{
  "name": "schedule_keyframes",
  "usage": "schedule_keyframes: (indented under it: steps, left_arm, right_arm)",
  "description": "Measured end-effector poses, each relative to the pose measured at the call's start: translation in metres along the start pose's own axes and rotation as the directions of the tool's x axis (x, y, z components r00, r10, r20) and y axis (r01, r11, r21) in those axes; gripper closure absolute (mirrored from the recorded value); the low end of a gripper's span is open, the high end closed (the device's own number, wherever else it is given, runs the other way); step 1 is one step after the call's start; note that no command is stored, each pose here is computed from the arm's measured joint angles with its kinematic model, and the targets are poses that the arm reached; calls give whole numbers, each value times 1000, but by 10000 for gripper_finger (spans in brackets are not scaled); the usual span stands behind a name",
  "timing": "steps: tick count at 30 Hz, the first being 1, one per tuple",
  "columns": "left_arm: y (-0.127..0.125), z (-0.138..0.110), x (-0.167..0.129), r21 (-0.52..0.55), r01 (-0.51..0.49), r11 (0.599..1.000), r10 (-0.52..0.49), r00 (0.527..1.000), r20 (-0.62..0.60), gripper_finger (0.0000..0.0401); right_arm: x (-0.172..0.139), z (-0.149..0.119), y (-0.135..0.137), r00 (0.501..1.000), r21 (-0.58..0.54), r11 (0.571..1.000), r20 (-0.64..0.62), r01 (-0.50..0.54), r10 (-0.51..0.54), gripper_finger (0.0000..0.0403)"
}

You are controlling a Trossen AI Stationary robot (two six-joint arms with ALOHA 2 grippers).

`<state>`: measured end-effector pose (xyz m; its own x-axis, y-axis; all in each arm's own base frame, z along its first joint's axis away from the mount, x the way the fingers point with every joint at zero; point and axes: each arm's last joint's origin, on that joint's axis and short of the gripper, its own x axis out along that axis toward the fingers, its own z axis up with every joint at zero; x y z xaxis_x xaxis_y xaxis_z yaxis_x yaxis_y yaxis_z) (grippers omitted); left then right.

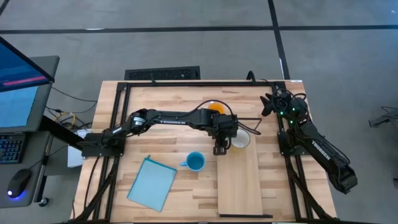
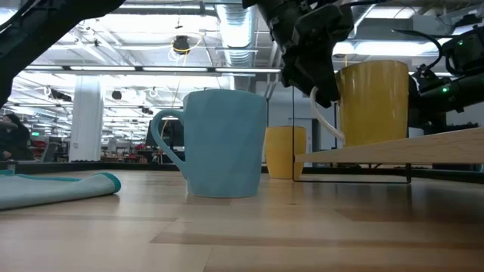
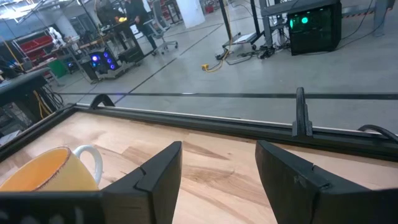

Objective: Stack small to large cups/mugs on shelf
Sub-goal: Adjust the shelf on the table

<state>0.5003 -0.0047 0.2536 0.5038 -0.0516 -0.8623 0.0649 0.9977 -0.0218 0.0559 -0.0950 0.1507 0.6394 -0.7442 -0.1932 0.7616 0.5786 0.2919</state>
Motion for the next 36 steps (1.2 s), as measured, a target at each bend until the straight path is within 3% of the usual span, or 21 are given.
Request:
schedule_keyframes:
  steps: [5, 10, 17, 20, 29, 36]
  left_arm:
    - [0, -1, 0, -16, 12, 1000, -12, 1000, -9, 214]
    - [-1, -5, 0, -54, 18, 998, -21, 998, -52, 151]
    - [6, -24, -10, -180, 30, 983, -73, 968, -241, 91]
    - [6, -29, -18, -190, 15, 982, -77, 944, -320, 84]
    - [8, -33, -39, -201, 20, 979, -97, 919, -382, 83]
    - [18, -37, -51, -189, -47, 981, -37, 908, -417, 83]
  right_arm:
    - [0, 0, 0, 1000, 0, 1000, 0, 0, 0, 177]
    - [0, 0, 0, 1000, 0, 1000, 0, 0, 0, 177]
    - [0, 0, 0, 1000, 0, 1000, 0, 0, 0, 177]
    - [0, 0, 0, 1000, 0, 1000, 0, 0, 0, 177]
    - [0, 0, 0, 1000, 0, 1000, 0, 0, 0, 177]
    - [0, 0, 0, 1000, 0, 1000, 1, 0, 0, 177]
